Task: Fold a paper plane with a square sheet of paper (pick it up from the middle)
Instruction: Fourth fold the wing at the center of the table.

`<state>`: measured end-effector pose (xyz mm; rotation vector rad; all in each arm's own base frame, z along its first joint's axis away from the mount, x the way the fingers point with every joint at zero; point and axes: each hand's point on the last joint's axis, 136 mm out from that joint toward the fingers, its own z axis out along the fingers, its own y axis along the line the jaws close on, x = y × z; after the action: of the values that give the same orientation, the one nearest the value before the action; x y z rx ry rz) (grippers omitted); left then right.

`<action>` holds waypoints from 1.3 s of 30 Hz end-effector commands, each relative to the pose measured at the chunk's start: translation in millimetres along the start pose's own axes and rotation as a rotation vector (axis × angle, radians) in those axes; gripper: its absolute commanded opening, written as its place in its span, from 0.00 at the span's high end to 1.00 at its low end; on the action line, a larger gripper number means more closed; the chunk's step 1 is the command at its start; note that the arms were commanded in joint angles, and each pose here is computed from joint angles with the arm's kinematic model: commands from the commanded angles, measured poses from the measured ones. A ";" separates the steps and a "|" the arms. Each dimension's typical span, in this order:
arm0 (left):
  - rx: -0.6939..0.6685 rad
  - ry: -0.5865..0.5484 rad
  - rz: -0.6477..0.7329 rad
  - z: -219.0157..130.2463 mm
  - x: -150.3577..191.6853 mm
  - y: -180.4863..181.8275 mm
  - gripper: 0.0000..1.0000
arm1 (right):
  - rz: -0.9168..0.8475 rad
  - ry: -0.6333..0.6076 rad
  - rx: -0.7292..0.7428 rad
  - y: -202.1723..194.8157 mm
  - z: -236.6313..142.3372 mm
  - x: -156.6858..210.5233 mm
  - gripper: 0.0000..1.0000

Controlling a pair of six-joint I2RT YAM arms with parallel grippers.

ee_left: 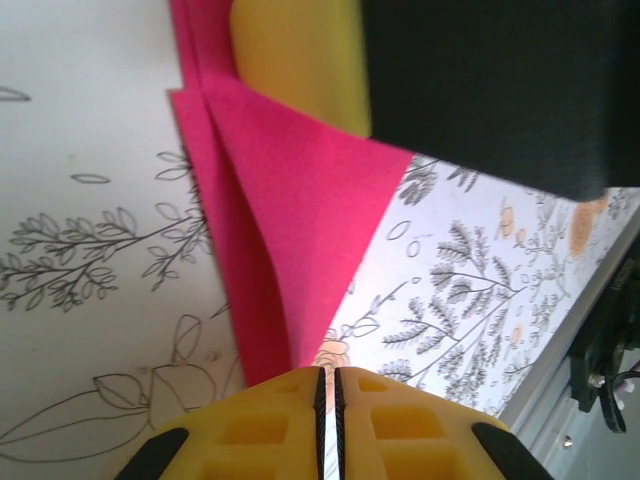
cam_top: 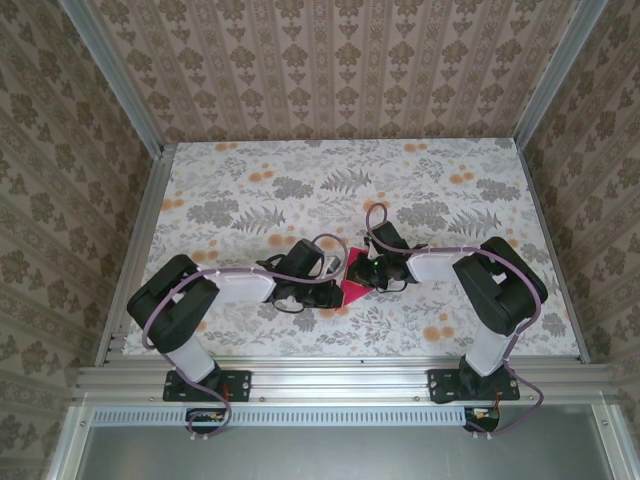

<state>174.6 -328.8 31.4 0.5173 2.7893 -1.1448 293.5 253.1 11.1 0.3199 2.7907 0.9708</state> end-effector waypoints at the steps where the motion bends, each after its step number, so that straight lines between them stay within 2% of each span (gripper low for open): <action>1: -0.058 0.041 0.012 5.4 14.0 18.3 0.88 | 0.048 0.056 0.146 -43.4 11.7 17.2 0.88; 15: -0.106 0.093 -0.061 7.3 41.5 45.6 0.91 | 0.054 0.065 0.148 -45.1 15.3 17.8 0.88; 19: -0.106 0.063 -0.089 -2.6 44.4 44.4 0.92 | 0.052 0.064 0.148 -44.1 14.5 17.7 0.88; 24: -0.080 -0.006 -0.059 -22.9 28.7 22.3 0.91 | 0.053 0.064 0.149 -44.7 14.5 18.2 0.88; 30: -0.012 -0.099 0.000 -38.5 -9.0 -15.2 0.90 | 0.052 0.060 0.149 -44.1 13.0 17.9 0.88; 34: 0.030 -0.106 0.018 -29.6 -27.8 -29.3 0.90 | 0.052 0.060 0.145 -43.1 12.8 17.6 0.88; 39: 0.056 -0.092 0.003 -9.4 -36.5 -27.0 0.90 | 0.053 0.057 0.146 -42.9 12.0 17.1 0.88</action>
<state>197.8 -342.8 68.4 0.4727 2.6723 -1.1798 294.5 256.5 10.9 0.3152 2.7975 0.9963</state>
